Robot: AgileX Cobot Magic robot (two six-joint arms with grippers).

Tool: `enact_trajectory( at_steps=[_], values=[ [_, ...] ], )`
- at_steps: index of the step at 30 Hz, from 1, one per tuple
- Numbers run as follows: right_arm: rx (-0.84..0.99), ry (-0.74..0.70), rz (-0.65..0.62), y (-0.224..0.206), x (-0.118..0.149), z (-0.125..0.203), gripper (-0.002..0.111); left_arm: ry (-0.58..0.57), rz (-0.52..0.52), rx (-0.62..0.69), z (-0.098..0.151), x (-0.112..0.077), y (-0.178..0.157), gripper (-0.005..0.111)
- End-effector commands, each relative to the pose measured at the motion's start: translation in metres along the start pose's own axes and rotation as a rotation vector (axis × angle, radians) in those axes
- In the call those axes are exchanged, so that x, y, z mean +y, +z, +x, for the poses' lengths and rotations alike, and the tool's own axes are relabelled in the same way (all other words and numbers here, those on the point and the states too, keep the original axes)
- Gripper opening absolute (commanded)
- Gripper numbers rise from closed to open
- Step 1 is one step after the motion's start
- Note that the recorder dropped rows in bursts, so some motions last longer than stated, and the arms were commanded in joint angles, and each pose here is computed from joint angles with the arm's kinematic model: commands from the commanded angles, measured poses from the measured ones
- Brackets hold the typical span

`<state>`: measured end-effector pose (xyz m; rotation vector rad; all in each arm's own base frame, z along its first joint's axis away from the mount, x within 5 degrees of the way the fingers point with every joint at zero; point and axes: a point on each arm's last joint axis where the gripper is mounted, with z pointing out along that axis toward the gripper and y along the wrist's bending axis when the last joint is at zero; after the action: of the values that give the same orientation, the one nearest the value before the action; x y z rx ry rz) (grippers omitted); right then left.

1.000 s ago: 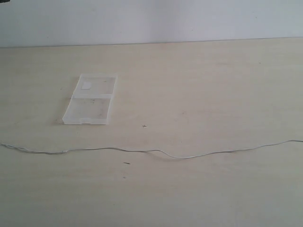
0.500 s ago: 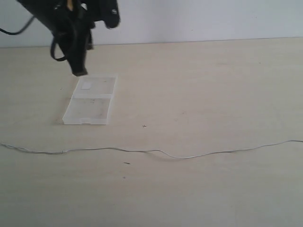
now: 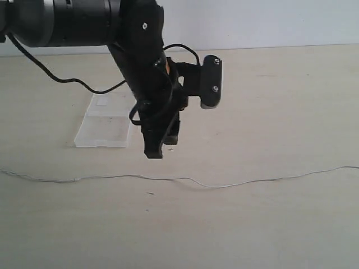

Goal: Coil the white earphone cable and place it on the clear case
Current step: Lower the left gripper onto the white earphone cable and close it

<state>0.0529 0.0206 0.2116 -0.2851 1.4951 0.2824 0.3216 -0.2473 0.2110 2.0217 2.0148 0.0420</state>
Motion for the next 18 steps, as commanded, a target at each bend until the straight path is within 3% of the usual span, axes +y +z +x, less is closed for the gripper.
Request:
enact_trajectory(
  at_steps=[1, 7, 13, 18],
  values=[
    [-0.011, -0.011, 0.009, 0.0, -0.001, 0.0, 0.0, -0.028, 0.002, -0.041, -0.017, -0.007, 0.009, 0.05],
    [-0.011, -0.015, 0.009, 0.0, -0.001, 0.0, 0.0, -0.008, 0.077, 0.013, -0.021, -0.02, 0.029, 0.05],
    [-0.011, -0.015, 0.009, 0.0, -0.001, 0.0, 0.0, -0.071, 0.142, 0.046, -0.02, -0.025, 0.047, 0.05],
    [-0.011, -0.015, 0.009, 0.0, -0.001, 0.0, 0.0, -0.058, 0.149, 0.035, -0.021, -0.026, 0.057, 0.05]
  ],
)
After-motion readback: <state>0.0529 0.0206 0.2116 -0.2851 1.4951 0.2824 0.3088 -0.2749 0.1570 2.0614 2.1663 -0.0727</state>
